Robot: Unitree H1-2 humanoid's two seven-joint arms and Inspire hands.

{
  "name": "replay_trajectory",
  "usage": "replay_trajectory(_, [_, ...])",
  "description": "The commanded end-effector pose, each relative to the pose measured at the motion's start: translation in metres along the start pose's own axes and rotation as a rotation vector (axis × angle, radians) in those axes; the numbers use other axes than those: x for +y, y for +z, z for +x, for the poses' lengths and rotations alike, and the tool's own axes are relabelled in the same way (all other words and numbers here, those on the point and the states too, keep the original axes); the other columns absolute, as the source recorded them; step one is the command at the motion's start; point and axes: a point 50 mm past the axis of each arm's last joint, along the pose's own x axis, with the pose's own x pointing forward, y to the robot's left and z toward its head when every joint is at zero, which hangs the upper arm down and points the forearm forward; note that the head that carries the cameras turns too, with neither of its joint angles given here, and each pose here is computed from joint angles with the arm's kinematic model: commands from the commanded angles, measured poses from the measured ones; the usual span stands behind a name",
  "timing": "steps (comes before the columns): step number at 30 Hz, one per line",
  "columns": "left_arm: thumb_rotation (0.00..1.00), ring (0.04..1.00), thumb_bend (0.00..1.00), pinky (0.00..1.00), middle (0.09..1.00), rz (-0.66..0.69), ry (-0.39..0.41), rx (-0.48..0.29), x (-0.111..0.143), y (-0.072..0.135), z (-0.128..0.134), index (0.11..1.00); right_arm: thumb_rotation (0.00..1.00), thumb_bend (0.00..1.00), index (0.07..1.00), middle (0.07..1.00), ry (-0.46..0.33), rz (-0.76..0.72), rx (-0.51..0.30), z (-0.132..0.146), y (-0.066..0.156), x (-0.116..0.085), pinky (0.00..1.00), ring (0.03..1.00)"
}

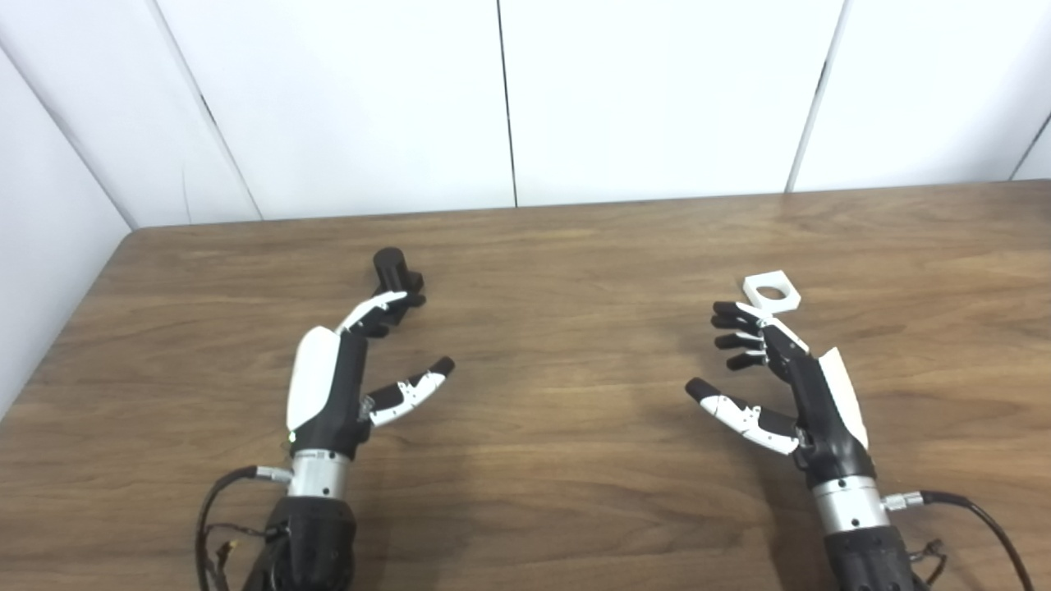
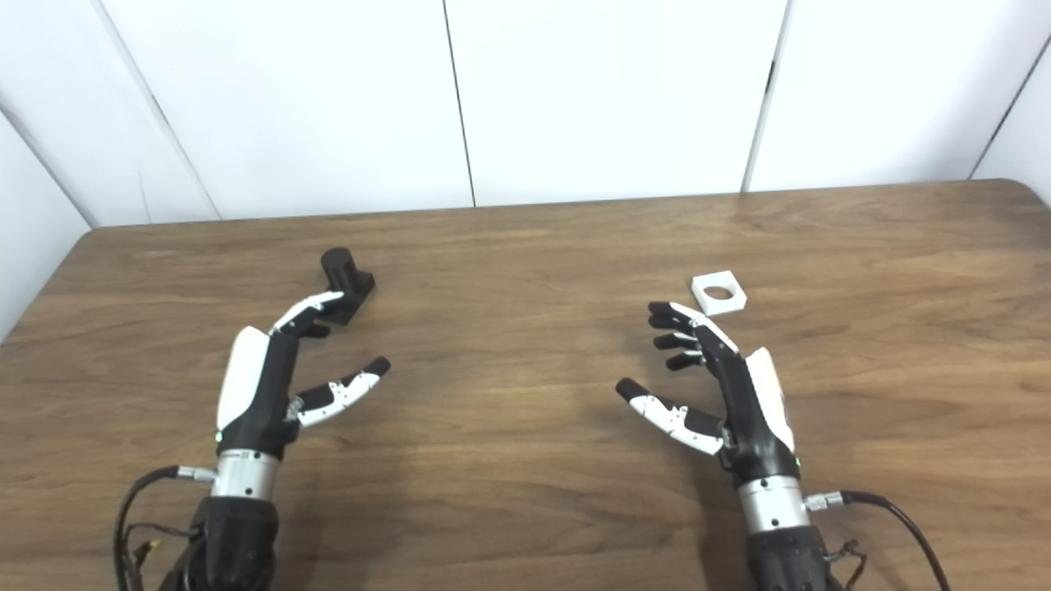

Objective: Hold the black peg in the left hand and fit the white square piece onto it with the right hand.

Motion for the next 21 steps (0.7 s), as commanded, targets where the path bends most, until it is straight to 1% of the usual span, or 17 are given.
replay_trajectory(1, [0.18,0.808,0.61,0.68,0.815,0.046,0.056,-0.032,0.011,0.004,0.018,0.710,0.36,0.63,0.789,0.765,-0.012,0.040,0.009,-0.005,-0.002,0.007,0.60,0.704])
replay_trajectory(8, [0.21,0.827,0.63,0.68,0.841,0.161,0.094,0.014,0.017,-0.009,0.033,0.717,0.34,0.62,0.783,0.761,-0.018,0.034,0.007,-0.006,-0.002,0.005,0.59,0.695])
replay_trajectory(12, [0.24,0.846,0.64,0.68,0.860,0.201,0.107,0.030,0.019,-0.016,0.039,0.713,0.32,0.62,0.780,0.760,-0.018,0.041,0.009,-0.006,-0.003,0.004,0.58,0.692])
replay_trajectory(15, [0.27,0.872,0.65,0.71,0.875,0.225,0.120,0.046,0.019,-0.018,0.043,0.712,0.32,0.62,0.781,0.761,-0.016,0.041,0.010,-0.006,-0.003,0.004,0.59,0.693])
replay_trajectory(17, [0.30,0.891,0.66,0.75,0.887,0.247,0.133,0.058,0.019,-0.018,0.045,0.714,0.33,0.62,0.781,0.760,-0.015,0.038,0.011,-0.005,-0.004,0.003,0.59,0.691])
replay_trajectory(19, [0.36,0.928,0.68,0.84,0.915,0.276,0.142,0.081,0.019,-0.019,0.047,0.723,0.33,0.62,0.782,0.760,-0.014,0.036,0.011,-0.005,-0.004,0.003,0.58,0.688])
replay_trajectory(21, [0.40,0.960,0.69,0.90,0.941,0.296,0.147,0.104,0.019,-0.019,0.049,0.733,0.33,0.63,0.782,0.761,-0.012,0.036,0.010,-0.004,-0.004,0.003,0.58,0.688])
